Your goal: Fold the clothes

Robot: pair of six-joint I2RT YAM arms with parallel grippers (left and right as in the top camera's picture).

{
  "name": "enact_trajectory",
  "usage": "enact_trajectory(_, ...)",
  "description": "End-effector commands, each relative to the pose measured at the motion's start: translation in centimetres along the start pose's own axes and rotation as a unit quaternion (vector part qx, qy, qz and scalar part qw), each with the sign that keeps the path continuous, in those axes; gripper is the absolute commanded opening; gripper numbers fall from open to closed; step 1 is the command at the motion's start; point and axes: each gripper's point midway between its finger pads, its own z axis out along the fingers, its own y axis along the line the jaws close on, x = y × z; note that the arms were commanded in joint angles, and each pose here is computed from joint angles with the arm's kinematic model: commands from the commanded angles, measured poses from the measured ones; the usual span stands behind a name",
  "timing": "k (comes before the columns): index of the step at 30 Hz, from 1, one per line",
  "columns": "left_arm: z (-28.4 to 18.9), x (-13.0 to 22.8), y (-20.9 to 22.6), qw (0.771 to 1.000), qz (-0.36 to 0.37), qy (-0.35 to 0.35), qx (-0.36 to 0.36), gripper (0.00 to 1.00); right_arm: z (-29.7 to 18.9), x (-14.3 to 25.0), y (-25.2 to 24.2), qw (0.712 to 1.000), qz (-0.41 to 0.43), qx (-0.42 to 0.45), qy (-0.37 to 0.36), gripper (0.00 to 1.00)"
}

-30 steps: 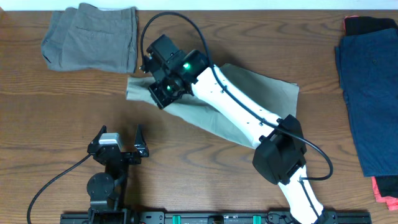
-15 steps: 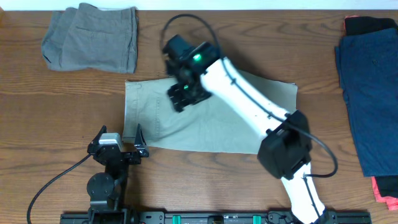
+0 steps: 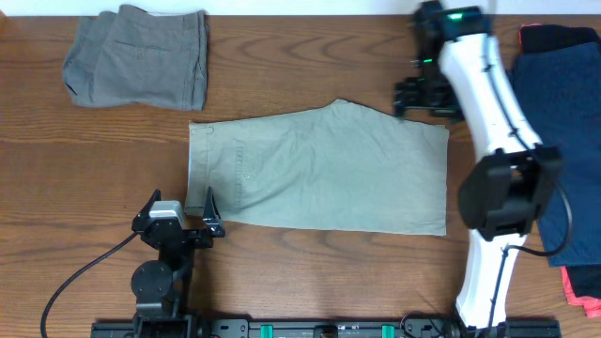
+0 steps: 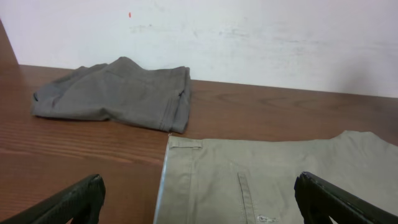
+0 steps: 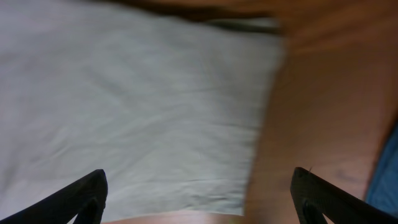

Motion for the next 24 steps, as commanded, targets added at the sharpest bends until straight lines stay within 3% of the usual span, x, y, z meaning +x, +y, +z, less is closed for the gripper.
enact_trajectory(1,0.1,1.5,-0.2,1.000,0.008,0.023,0.008,0.98,-1.1,0.0,-2.9,0.999,0.051,-0.004,-0.004,0.86)
enact_trajectory(7,0.1,1.5,-0.2,1.000,0.008,0.023,0.008,0.98,0.7,-0.4,-5.6,0.998,0.060,-0.001,0.007,0.80)
enact_trajectory(16,0.1,1.5,-0.2,1.000,0.008,0.023,0.008,0.98,6.1,0.4,-5.1,0.998,0.051,0.002,0.032,0.77)
enact_trajectory(21,0.1,1.5,-0.2,1.000,0.008,0.023,0.008,0.98,9.3,1.1,-5.0,0.998,0.051,0.004,0.040,0.67)
enact_trajectory(24,0.1,1.5,-0.2,1.000,0.008,0.023,0.008,0.98,11.0,1.5,-4.9,0.998,0.051,0.002,0.043,0.66)
